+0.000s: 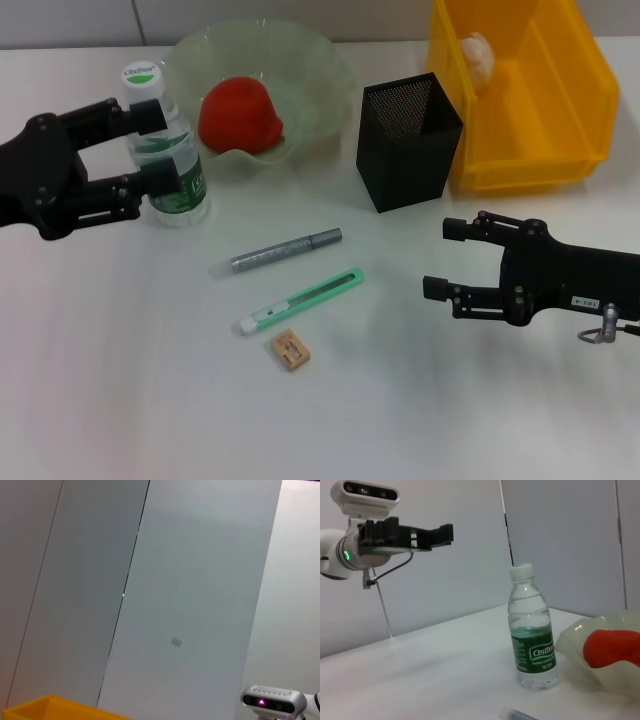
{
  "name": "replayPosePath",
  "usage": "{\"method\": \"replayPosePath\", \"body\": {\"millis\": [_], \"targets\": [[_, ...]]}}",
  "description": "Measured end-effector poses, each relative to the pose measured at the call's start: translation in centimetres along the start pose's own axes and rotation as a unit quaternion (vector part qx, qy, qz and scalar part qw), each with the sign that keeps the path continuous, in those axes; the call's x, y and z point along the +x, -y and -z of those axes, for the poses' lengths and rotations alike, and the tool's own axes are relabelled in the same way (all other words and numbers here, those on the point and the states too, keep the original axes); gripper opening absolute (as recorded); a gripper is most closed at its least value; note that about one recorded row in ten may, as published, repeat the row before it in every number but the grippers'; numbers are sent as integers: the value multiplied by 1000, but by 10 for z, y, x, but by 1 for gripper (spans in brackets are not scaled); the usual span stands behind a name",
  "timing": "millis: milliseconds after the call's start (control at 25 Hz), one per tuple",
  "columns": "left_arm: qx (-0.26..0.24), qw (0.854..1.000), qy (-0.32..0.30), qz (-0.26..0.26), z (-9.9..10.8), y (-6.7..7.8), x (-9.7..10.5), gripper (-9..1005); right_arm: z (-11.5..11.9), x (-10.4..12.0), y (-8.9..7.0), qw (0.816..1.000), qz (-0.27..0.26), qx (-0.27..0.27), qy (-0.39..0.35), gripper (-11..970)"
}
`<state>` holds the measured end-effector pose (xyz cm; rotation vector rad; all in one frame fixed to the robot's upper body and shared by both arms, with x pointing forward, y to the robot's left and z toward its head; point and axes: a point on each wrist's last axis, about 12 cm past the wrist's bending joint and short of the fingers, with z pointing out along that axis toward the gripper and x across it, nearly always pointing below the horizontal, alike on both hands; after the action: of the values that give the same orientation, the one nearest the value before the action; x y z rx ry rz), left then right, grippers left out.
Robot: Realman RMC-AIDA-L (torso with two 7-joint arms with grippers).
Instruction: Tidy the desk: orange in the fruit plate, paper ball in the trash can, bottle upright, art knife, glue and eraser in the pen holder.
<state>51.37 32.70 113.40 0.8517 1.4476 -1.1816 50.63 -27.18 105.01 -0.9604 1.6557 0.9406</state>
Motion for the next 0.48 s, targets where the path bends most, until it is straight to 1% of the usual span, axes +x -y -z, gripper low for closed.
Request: {"method": "replayPosePath", "body": {"millis": [240, 400, 480], "targets": [[-14, 1000, -25, -11, 8, 3, 9, 786, -1, -2, 1, 1000, 0, -2, 1, 822], [-20, 998, -56, -21, 15, 7, 19, 786, -1, -5, 2, 1000, 0, -5, 3, 821], [-24, 996, -77, -29, 18, 10, 29, 786, -1, -8, 4, 1000, -1, -5, 7, 821]]}}
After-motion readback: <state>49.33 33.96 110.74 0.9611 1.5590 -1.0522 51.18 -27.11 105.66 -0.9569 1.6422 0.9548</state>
